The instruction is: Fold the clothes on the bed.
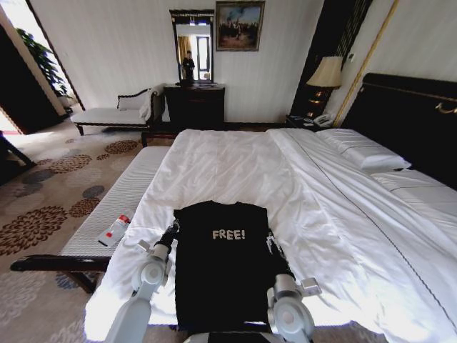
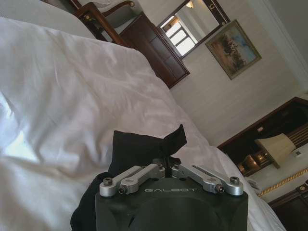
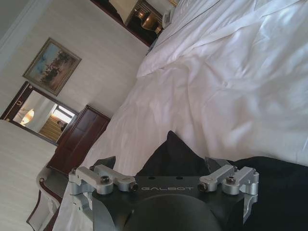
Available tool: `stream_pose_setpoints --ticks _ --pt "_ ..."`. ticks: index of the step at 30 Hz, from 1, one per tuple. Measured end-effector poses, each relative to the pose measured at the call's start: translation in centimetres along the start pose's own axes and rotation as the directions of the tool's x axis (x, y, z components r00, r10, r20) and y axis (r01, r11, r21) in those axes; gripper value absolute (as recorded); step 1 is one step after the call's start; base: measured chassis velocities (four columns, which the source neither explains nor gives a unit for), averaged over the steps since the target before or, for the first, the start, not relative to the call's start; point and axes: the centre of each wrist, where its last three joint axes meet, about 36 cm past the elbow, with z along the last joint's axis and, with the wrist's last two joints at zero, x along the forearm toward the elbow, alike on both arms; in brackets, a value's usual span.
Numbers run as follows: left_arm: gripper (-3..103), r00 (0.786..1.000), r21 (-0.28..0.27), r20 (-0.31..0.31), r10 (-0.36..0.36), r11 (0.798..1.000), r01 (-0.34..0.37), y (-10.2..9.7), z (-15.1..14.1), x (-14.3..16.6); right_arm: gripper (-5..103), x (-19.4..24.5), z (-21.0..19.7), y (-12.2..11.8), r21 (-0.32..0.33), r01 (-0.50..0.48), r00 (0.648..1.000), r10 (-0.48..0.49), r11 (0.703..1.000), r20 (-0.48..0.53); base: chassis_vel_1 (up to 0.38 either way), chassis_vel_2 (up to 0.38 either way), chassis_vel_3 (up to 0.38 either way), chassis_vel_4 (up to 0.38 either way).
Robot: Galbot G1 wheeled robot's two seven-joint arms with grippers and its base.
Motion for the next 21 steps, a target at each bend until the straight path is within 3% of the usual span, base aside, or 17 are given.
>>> stream_pose_setpoints --ticks 6,13,21 --pt "1 1.000 0.035 -0.022 0.004 0.999 -0.003 -0.2 1.8 -1.1 100 0.0 0.3 -0.1 0.003 0.000 1.000 0.000 1.000 -0.009 0.000 0.000 0.000 0.000" --pt "1 0.998 0.027 -0.055 -0.009 1.000 0.011 -0.3 4.0 -2.4 100 0.2 0.5 0.0 0.005 0.000 1.000 0.000 1.000 -0.011 0.000 0.000 0.000 0.000" --pt "1 0.998 0.032 -0.061 0.000 0.999 0.002 -0.6 4.3 -3.1 100 0.4 0.8 -0.1 0.006 -0.004 1.000 0.004 1.000 -0.016 0.000 0.000 0.000 0.000"
